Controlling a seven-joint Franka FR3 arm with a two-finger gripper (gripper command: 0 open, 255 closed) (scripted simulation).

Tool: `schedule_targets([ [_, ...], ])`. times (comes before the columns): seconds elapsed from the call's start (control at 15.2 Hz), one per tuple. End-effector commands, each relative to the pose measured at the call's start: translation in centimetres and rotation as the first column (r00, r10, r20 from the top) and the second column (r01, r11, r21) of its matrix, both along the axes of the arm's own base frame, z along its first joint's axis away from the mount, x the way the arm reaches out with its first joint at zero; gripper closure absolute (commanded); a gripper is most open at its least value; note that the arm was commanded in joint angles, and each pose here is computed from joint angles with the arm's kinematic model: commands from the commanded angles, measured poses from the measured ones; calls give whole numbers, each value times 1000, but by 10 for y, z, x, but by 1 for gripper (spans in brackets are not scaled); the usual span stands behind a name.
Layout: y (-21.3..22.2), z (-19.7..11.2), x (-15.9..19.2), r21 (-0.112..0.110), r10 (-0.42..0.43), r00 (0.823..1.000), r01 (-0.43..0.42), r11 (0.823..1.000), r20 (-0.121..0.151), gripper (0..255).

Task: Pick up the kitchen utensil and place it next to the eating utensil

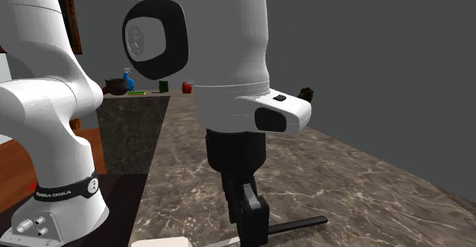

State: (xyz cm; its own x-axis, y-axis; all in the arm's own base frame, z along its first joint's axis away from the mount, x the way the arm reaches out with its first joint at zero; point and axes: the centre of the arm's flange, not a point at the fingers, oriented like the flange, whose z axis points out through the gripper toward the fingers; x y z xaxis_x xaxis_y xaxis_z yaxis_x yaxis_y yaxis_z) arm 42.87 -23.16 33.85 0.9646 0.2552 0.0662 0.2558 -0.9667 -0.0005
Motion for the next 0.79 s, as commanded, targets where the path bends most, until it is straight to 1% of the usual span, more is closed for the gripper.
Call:
schedule_targets([
  [0.0,0,0,0,0,0,1000,0,1000,0,255],
  [0.53,0,0,0,0,0,1000,0,1000,0,255],
  [0.73,0,16,0,0,0,1000,0,1000,0,255],
])
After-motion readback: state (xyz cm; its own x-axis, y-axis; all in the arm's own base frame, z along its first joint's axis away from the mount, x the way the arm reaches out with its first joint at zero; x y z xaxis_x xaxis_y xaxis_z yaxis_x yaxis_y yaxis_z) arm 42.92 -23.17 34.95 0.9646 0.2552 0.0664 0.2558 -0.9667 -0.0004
